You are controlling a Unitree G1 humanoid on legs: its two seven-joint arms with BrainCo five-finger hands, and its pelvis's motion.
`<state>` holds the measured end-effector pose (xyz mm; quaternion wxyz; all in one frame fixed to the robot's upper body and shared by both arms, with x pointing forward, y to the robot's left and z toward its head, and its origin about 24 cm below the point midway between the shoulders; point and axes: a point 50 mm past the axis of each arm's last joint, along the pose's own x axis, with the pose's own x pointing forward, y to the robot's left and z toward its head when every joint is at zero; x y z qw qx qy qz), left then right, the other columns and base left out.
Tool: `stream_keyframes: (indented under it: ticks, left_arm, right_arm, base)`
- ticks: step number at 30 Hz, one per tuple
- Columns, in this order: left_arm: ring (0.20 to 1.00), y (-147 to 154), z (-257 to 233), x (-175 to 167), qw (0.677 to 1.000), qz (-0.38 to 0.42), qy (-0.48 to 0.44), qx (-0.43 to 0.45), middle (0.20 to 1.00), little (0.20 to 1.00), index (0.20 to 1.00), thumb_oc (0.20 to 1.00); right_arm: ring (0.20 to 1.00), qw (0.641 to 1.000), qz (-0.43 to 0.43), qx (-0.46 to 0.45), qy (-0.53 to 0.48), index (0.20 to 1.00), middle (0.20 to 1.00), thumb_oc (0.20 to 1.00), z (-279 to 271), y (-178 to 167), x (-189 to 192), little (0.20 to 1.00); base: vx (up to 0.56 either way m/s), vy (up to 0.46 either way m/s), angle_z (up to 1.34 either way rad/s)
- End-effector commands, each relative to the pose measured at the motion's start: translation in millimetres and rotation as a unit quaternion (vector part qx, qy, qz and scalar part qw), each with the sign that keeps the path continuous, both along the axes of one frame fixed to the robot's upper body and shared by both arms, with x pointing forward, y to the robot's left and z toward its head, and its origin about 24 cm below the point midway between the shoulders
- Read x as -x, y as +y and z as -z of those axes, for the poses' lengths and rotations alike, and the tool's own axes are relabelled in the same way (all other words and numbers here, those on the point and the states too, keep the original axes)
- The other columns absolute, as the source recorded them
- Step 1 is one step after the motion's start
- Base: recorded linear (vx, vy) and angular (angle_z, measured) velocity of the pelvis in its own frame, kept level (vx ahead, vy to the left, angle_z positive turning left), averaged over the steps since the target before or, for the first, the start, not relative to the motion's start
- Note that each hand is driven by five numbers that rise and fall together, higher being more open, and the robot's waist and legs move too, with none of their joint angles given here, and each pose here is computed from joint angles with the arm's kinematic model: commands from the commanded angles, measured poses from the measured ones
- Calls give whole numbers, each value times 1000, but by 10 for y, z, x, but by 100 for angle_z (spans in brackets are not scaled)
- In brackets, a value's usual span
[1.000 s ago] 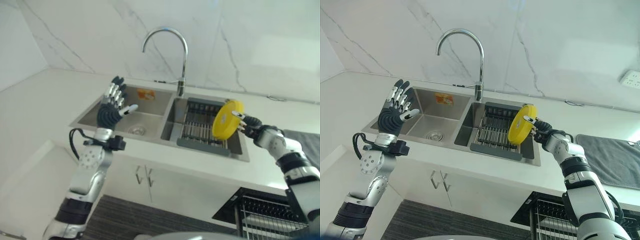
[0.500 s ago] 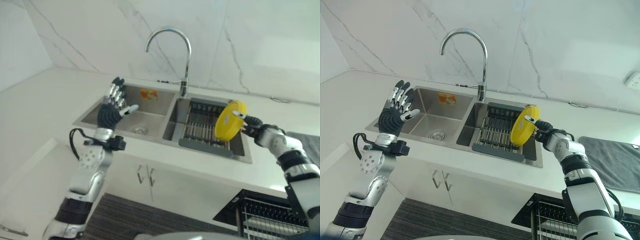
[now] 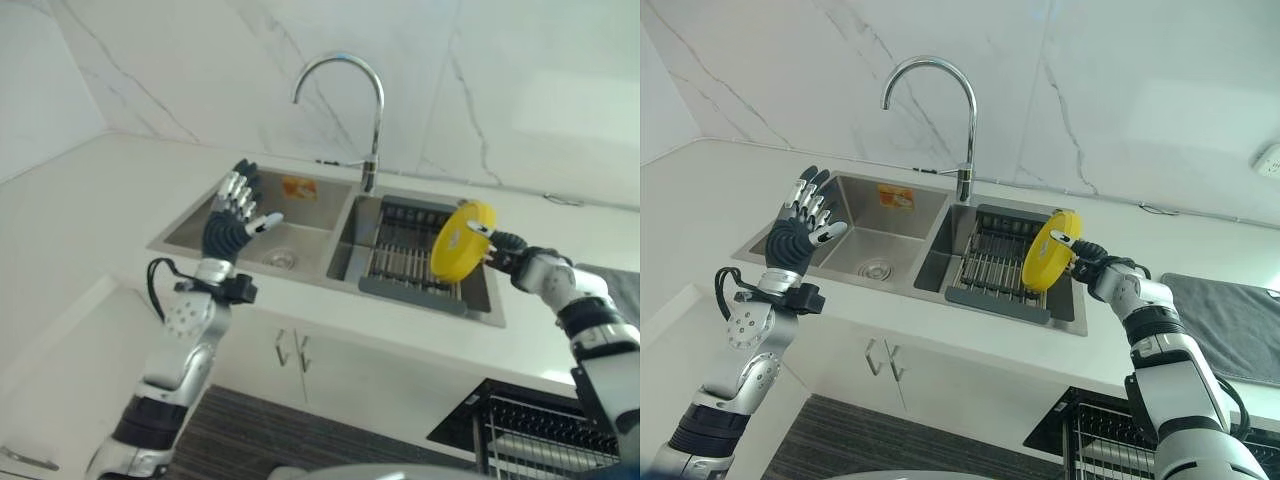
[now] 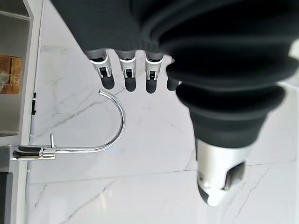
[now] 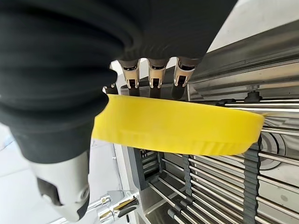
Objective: Place the dishes in the dishwasher.
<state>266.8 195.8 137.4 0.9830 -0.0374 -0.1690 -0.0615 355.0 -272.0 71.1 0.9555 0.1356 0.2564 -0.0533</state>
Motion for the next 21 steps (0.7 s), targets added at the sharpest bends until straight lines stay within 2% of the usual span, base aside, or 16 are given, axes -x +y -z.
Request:
stream_keyframes:
  ticks: [1, 15, 16, 17, 21]
  left_arm:
    - [1000, -63, -289, -89, 998, 25, -57, -18, 1000, 1000, 1000, 1000]
    - [1000, -97, -264, -89, 998, 30, -49, -15, 1000, 1000, 1000, 1000]
    - [1000, -100, -258, -90, 998, 30, -47, -15, 1000, 1000, 1000, 1000]
    - [1000, -106, -239, -84, 998, 32, -44, -15, 1000, 1000, 1000, 1000]
    - [1000, -124, -219, -79, 999, 33, -39, -14, 1000, 1000, 1000, 1000]
  right_arm:
    - [1000, 997, -8, 38, -69, 1000, 1000, 1000, -564, -35, -224, 1000]
    - [1000, 998, -5, 45, -50, 1000, 1000, 1000, -507, -27, -239, 1000]
    - [661, 998, -6, 50, -48, 661, 661, 661, -501, -23, -242, 661]
    - [200, 997, -2, 67, -45, 200, 200, 200, -516, -59, -238, 200]
    - [200, 994, 4, 93, -50, 200, 200, 200, -567, -85, -253, 200]
  base:
    - [0, 0, 0]
    - [8, 5, 2]
    - [0, 0, 0]
    - [0, 0, 0]
    - [0, 0, 0]
